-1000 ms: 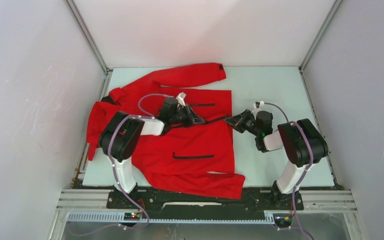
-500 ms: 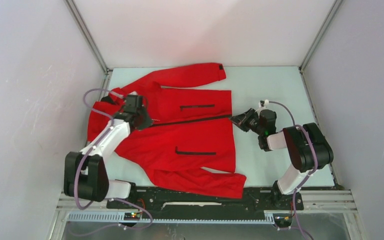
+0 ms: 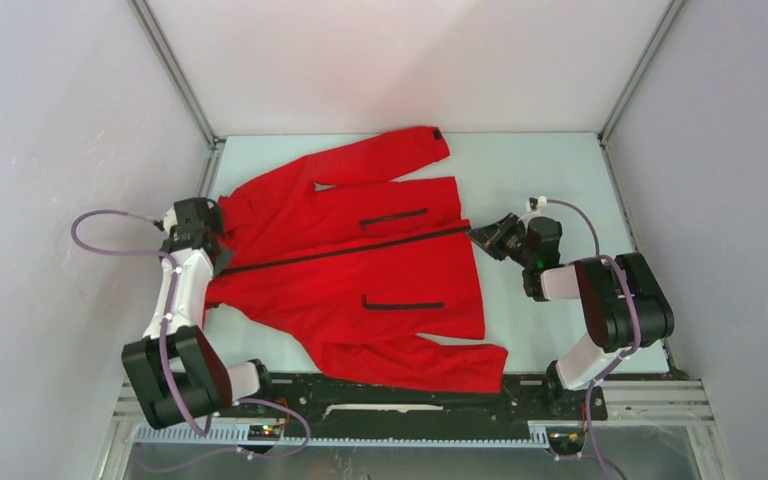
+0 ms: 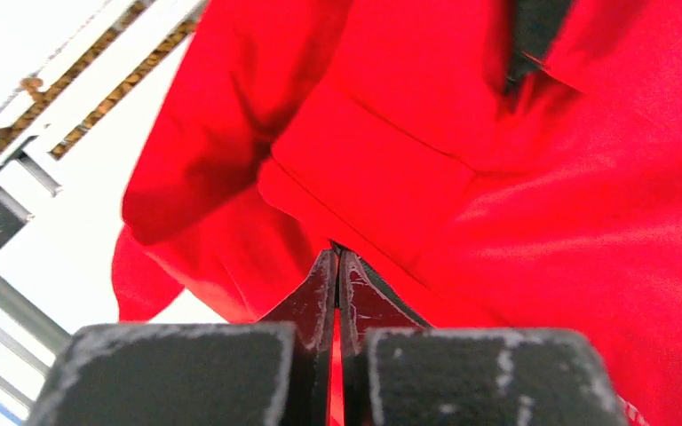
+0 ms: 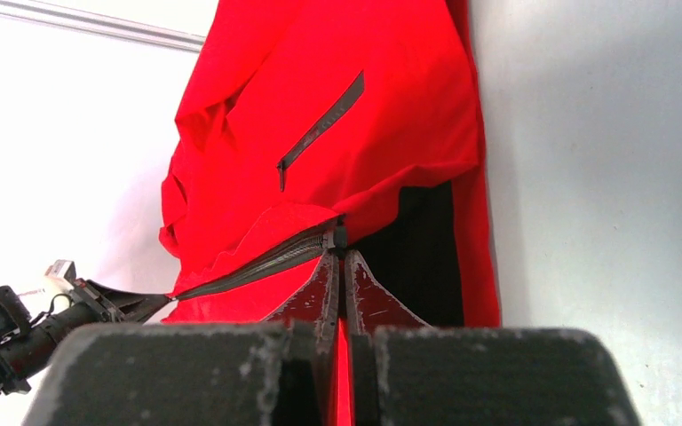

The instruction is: Zip up the jacket

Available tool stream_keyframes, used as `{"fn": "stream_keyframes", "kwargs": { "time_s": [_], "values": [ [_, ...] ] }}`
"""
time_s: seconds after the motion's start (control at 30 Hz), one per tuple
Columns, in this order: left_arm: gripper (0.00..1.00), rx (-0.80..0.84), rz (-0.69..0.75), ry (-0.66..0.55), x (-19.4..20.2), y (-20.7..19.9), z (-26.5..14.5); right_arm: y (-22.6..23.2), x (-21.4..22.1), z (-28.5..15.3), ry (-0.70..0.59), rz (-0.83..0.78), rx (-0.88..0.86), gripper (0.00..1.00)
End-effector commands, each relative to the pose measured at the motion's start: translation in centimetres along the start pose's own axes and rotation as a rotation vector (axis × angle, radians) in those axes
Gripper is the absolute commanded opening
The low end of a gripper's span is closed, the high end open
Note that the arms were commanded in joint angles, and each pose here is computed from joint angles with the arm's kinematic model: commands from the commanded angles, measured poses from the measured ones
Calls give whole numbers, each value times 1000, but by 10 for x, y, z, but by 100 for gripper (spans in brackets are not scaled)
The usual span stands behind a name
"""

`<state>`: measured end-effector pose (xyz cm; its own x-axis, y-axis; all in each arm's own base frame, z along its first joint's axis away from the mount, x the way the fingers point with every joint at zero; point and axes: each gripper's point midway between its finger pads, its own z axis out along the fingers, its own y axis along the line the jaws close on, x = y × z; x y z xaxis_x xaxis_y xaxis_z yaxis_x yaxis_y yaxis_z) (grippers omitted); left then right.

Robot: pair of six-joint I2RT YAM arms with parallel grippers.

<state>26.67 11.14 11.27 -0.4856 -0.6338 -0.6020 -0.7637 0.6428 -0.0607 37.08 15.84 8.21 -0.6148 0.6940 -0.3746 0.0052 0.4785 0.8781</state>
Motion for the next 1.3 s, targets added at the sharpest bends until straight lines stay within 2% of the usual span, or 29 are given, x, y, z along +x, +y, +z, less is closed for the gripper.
{"fn": "stream_keyframes", "kwargs": {
  "time_s": [0.0,0.23,0.47,0.6,0.73,0.9,0.93,0.97,1.03,1.13,1.17,1.2,1.27],
  "values": [
    [0,-227,15,-129,-49,47,1,-5,-37,-4,-145,-37,29,0],
    [0,-334,-50,-151,-71,84,12,-6,-38,-6,-157,-30,32,0],
    [0,-370,-51,-180,-105,90,10,-2,-42,-5,-164,-52,21,0],
    [0,-180,-69,-135,-101,57,11,20,-41,-3,-152,-132,-28,0],
    [0,28,-112,-160,-99,24,-4,53,-35,-3,-121,-216,-119,0],
    [0,96,-147,-259,-119,17,-33,83,-48,-6,-115,-242,-139,0],
    [4,83,-153,-272,-123,20,-35,83,-53,-4,-112,-248,-111,0],
    [16,73,-166,-275,-125,21,-36,83,-58,-2,-104,-253,-73,0],
    [48,86,-198,-255,-121,19,-33,72,-68,1,-92,-254,30,8],
    [92,106,-264,-224,-100,20,-31,43,-84,-10,-86,-273,255,39],
    [98,125,-279,-225,-93,19,-32,28,-86,-20,-77,-278,348,46],
    [100,139,-287,-203,-78,18,-29,21,-90,-30,-79,-300,401,49],
    [100,176,-293,-193,-62,17,-31,16,-97,-49,-86,-343,470,68]
  ]
}}
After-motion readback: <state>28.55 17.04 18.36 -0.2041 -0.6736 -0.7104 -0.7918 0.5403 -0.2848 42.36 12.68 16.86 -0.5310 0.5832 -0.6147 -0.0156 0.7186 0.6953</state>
